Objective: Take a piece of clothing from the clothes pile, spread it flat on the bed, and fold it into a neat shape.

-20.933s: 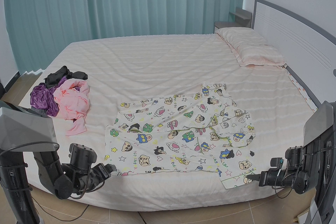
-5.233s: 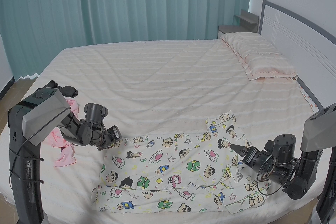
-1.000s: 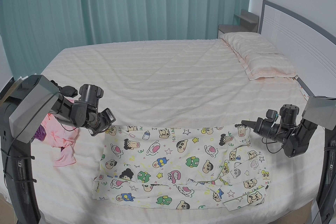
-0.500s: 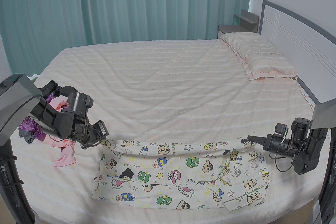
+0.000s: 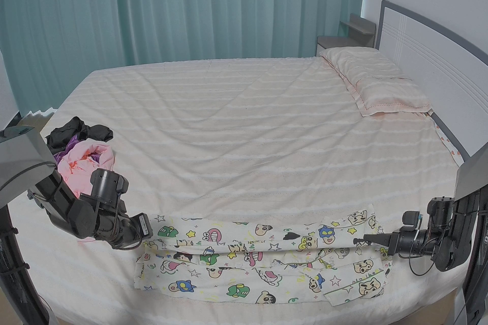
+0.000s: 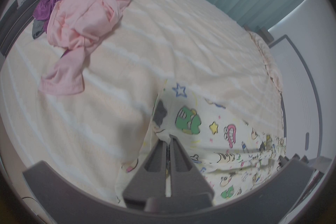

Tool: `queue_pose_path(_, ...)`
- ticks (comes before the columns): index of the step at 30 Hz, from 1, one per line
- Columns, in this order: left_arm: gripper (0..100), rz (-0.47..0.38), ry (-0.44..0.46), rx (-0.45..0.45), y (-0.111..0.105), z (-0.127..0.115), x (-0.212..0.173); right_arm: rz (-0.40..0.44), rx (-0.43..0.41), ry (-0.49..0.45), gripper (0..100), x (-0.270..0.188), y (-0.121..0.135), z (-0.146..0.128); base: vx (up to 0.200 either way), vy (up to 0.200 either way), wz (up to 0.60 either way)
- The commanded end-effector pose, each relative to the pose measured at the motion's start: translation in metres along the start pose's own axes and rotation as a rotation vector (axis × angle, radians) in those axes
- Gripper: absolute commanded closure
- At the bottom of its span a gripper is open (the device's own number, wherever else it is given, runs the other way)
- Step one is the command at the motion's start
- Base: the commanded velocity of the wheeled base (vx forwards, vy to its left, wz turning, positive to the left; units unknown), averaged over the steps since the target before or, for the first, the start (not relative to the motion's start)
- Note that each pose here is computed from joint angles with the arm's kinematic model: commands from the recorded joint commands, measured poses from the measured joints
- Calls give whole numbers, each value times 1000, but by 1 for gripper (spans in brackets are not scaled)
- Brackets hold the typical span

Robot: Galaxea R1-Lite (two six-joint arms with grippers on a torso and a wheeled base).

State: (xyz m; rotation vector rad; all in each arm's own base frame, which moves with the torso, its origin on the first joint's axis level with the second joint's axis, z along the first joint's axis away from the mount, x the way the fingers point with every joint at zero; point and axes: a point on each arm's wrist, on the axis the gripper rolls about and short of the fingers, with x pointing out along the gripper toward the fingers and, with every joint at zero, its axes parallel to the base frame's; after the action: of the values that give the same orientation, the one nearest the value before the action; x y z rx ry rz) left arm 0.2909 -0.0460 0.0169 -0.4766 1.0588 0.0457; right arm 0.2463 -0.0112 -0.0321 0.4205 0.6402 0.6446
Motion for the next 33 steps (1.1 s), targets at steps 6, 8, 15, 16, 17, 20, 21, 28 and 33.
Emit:
queue_pose_path(6,100,22,75,22,7,-22,9,-27,36,114,100,-5,-8,-36,0,0,0)
queue_pose_path(8,100,26,89,27,7,-26,11,-32,39,121,100,-4,-9,-38,0,0,0)
queue_pose_path(15,0,42,122,47,5,-35,17,-45,41,114,0,-6,-10,-37,0,0,0)
queue_pose_path(16,0,41,120,47,5,-35,16,-48,38,106,0,-8,-10,-36,0,0,0)
queue_pose_path(17,0,41,120,47,5,-35,16,-48,38,106,0,-8,-10,-36,0,0,0)
queue_pose_path(20,0,43,122,37,8,-36,13,-74,35,63,0,-19,-9,-28,0,0,0)
queue_pose_path(21,0,35,110,22,9,-34,9,-98,23,17,0,-28,-10,-20,0,0,0)
queue_pose_path(28,0,-25,65,-53,19,-25,-16,-126,-26,-108,0,-50,3,9,0,0,0)
queue_pose_path(33,0,-124,9,-191,23,-10,-42,-43,-28,-131,0,-44,34,24,0,0,0)
